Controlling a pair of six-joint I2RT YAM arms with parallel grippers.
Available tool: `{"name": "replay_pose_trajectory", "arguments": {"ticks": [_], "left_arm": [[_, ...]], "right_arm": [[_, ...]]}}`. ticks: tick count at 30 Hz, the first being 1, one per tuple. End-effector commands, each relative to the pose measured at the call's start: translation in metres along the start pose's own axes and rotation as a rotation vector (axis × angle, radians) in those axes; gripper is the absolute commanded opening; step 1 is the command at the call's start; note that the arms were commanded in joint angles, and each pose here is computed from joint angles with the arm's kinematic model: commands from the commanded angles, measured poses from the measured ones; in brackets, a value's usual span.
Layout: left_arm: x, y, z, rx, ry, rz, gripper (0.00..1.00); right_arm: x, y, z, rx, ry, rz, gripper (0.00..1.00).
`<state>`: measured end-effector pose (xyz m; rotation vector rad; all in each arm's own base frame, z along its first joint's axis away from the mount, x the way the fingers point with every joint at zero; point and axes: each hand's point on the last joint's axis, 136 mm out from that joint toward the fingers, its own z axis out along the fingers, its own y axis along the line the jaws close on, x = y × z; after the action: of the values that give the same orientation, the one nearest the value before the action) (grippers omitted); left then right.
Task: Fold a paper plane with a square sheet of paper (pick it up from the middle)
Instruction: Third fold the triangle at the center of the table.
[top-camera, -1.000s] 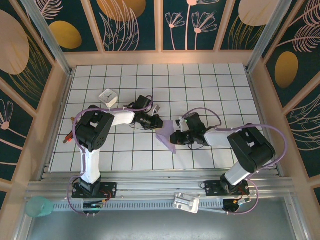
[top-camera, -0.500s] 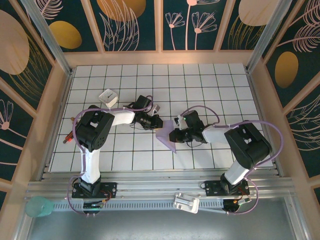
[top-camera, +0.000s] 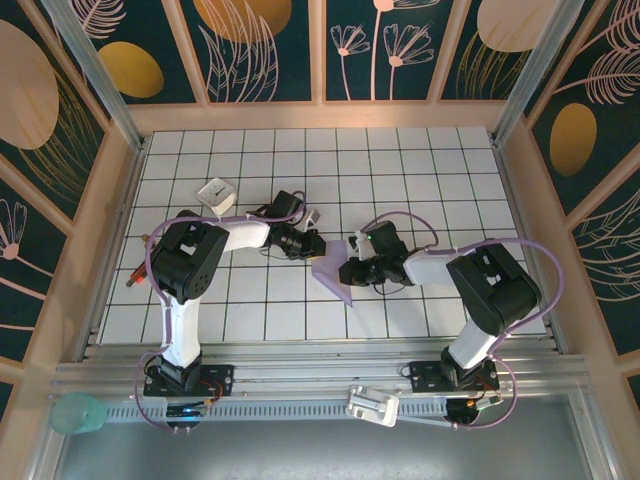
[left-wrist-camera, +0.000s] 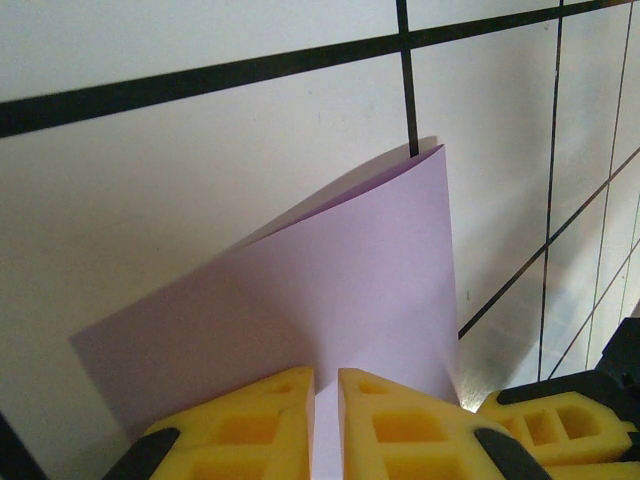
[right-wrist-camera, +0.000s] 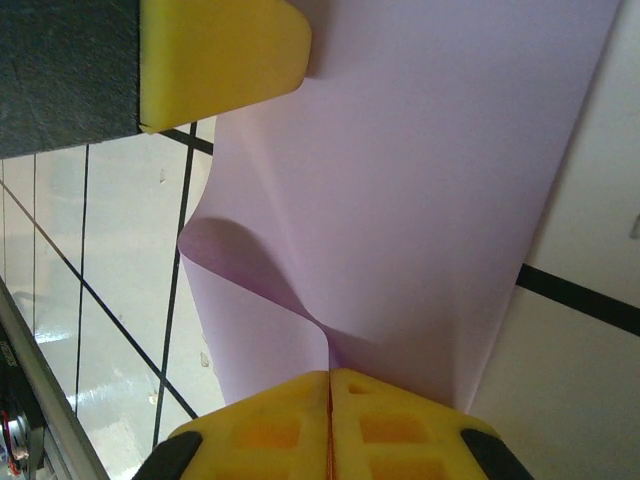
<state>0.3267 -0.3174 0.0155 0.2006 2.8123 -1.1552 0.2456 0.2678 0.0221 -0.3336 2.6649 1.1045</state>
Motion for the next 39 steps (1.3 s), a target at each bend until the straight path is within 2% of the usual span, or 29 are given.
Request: {"name": "replay_pose_trajectory", "arguments": {"ticks": [1,29,39], "left_arm": [[0.016,0.027,0.013,-0.073,0.058,-0.036,0.16],[0.018,0.026,0.016,-0.071,0.066,-0.036,0.16],[0.018,0.026,0.015,-0.069,0.066,-0.037,0.16]], "right_arm": [[-0.001,-0.006,0.002,0.014,0.010,-0.007,0.08],[-0.011,-0.003,-0.002,0.035,0.001,-0.044,0.06],[-0.001,-0.006,-0.001,0.026,0.016,-0.023,0.05]]}}
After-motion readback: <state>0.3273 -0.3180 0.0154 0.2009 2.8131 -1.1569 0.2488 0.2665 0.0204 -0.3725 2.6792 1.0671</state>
